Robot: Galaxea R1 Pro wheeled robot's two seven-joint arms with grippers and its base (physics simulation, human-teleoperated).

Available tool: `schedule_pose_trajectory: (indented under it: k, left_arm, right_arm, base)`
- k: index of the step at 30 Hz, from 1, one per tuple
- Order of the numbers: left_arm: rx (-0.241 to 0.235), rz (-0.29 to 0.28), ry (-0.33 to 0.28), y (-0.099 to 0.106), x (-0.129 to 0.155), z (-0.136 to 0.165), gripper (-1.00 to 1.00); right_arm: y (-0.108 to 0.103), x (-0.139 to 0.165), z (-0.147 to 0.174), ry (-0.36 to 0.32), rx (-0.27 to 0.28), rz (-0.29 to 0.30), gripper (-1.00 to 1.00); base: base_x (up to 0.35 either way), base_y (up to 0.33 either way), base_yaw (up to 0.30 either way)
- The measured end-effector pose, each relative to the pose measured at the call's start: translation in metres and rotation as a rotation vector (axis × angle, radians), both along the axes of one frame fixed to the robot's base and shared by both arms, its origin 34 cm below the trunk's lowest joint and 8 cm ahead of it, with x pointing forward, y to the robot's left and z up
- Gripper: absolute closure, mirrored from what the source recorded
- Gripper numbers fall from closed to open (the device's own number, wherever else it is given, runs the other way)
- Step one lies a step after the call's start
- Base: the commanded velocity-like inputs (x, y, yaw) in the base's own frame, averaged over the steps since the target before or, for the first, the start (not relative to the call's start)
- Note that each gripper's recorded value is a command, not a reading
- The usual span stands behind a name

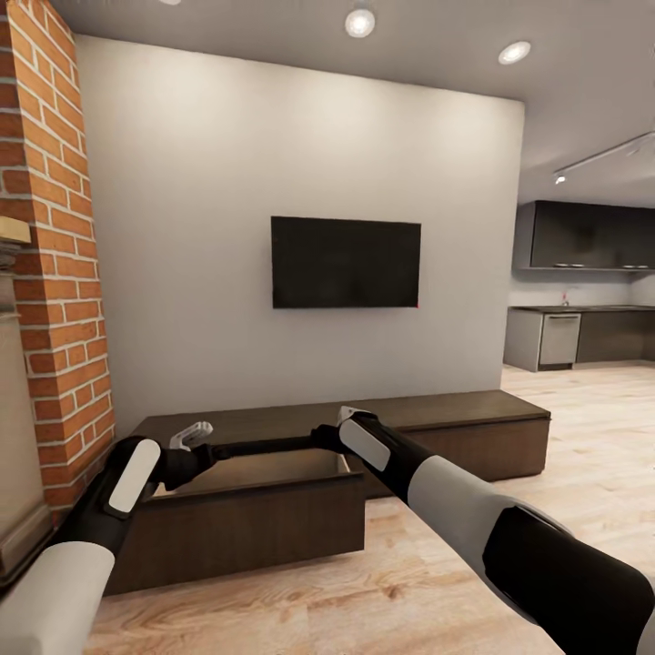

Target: Place each of the two pumpkins and all three candles from the living room inside a cabinet in the living room (use any cabinet), then make sure every cabinet is closed, and position the cauldron so it is next to a table in the living room.

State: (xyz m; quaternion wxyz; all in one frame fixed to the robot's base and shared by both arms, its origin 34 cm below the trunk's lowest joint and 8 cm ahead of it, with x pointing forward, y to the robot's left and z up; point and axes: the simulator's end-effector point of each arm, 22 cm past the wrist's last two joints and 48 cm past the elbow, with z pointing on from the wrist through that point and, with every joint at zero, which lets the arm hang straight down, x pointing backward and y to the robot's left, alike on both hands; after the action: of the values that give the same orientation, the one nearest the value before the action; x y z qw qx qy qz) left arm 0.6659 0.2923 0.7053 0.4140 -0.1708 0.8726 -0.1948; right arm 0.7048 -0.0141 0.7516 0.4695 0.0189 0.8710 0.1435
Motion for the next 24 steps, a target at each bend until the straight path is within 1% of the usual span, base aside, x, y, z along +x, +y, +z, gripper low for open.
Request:
schedule_pose_trajectory:
  k: [8, 11, 18, 24]
  left_arm:
    - [0.002, 0.002, -0.001, 0.001, 0.001, 0.002, -1.0]
    - [0.0, 0.001, -0.001, 0.0, 0.001, 0.002, -1.0]
    - [-0.001, 0.0, -0.001, -0.001, 0.001, 0.002, -1.0]
    - [-0.002, 0.0, -0.001, -0.001, 0.004, 0.013, -1.0]
  right_arm:
    - [0.0, 0.0, 0.0, -0.009, -0.028, 0.006, -1.0]
    - [0.0, 0.0, 0.0, -0.009, -0.03, 0.007, -1.0]
    - [0.0, 0.0, -0.001, -0.009, -0.031, 0.007, -1.0]
    - [0.0, 0.003, 0.01, -0.009, -0.032, 0.007, -1.0]
  base:
    - [-0.026, 0.005, 0.011]
    - [-0.002, 0.0, 0.186]
    - [0.0, 0.0, 0.258]
    - [0.0, 0.0, 0.053]
